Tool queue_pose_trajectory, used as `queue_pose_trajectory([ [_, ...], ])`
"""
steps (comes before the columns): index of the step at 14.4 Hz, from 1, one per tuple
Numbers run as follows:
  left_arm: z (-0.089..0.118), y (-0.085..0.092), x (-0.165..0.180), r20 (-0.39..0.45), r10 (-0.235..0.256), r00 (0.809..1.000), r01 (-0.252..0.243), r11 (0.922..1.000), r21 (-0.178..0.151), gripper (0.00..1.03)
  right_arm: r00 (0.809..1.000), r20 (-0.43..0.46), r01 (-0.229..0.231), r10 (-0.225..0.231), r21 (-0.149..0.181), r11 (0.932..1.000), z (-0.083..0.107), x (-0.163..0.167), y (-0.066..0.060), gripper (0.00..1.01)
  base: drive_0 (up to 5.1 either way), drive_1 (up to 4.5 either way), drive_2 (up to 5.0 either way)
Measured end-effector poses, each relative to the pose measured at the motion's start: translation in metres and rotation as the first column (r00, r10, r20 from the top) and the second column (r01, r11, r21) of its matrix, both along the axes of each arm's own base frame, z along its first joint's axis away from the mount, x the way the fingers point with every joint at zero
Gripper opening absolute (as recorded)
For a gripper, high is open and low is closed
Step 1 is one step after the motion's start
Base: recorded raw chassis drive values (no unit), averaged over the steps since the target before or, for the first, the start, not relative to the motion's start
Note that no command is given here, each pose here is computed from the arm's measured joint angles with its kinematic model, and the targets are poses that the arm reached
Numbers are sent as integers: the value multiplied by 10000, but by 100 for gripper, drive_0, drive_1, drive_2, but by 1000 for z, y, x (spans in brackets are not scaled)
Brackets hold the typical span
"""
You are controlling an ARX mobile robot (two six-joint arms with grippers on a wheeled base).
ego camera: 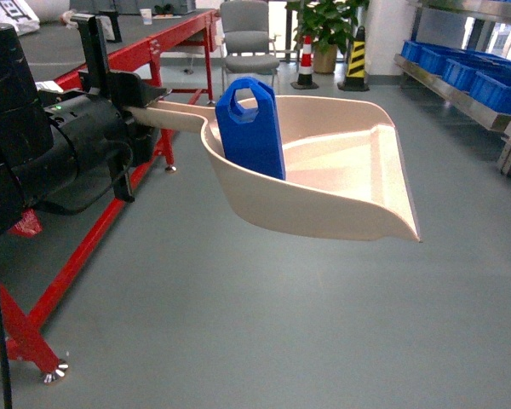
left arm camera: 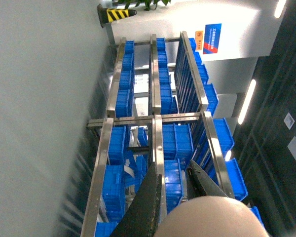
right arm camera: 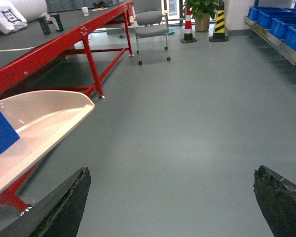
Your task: Place part in tray to right shelf
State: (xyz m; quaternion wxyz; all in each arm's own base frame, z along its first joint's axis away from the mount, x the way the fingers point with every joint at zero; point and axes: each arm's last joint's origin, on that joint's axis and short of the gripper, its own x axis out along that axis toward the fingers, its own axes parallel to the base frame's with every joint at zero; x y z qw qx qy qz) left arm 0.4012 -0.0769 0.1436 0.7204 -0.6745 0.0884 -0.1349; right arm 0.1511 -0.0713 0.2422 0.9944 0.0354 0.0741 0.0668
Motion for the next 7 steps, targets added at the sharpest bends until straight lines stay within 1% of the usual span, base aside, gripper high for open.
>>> queue_pose_trajectory([
  [5, 0, -1, 0, -36, -72, 10000, 72, 10000, 13, 13, 10000, 45, -6, 6, -40, 10000, 0, 0, 0, 98, 0, 404, -405],
  [7, 1, 0, 0, 35, -16, 10000, 16, 10000, -25, 12, 10000, -7, -3, 3, -13, 10000, 0, 0, 0, 98, -4, 401, -408],
])
